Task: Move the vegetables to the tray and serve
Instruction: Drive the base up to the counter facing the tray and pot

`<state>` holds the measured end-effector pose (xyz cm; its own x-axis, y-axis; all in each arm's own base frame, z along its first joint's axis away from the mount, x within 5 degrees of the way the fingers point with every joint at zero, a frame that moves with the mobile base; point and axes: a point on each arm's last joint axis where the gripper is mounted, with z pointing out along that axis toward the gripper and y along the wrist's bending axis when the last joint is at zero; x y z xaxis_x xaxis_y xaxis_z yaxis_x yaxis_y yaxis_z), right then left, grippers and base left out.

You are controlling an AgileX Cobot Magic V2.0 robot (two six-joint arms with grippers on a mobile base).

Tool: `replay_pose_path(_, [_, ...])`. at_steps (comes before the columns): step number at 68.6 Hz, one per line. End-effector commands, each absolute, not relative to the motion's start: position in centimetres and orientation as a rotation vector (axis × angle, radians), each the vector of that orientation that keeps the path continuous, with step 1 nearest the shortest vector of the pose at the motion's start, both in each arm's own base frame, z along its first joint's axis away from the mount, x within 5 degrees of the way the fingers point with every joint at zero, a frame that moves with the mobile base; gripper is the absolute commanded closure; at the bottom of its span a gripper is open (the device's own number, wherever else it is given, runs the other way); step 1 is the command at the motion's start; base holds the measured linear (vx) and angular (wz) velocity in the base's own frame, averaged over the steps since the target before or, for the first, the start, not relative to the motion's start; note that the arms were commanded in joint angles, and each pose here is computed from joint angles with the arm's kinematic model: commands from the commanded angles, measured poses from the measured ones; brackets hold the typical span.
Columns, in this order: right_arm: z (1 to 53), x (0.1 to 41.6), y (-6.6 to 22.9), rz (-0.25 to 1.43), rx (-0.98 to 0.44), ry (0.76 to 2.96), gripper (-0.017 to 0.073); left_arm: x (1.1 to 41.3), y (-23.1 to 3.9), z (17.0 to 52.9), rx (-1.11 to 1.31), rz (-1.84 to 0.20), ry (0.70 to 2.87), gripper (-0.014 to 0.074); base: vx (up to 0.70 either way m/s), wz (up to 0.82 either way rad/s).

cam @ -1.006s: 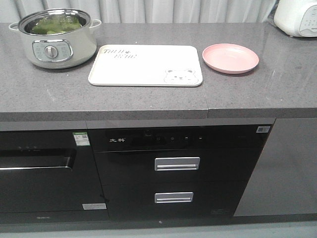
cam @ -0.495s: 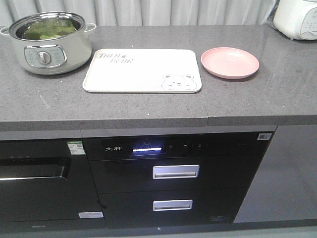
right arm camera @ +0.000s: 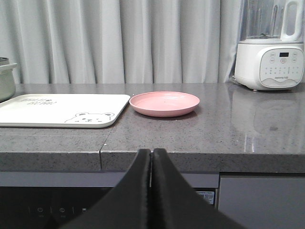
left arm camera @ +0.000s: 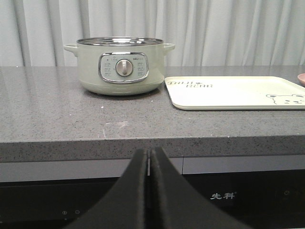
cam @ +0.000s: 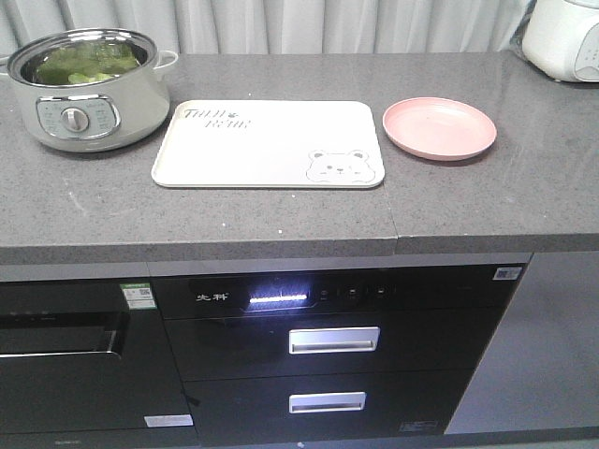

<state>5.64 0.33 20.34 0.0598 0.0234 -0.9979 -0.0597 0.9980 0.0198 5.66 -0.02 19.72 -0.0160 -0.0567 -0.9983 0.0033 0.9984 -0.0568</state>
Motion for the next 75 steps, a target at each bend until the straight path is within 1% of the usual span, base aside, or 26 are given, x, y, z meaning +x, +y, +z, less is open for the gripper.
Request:
replay_pose_path(1, [20.56,5.61,0.29,0.056,-0.027,1.443,0.0561,5.65,-0.03,19.58,-0.047,-0.057,1.527,0.0599,0.06,0.01])
replay_pose_path(75, [20.56,5.61,0.29,0.056,-0.027,1.443,0.0561,5.65,-0.03,19.58,-0.047,-0.057,1.527,0.0599,0.06,0.01])
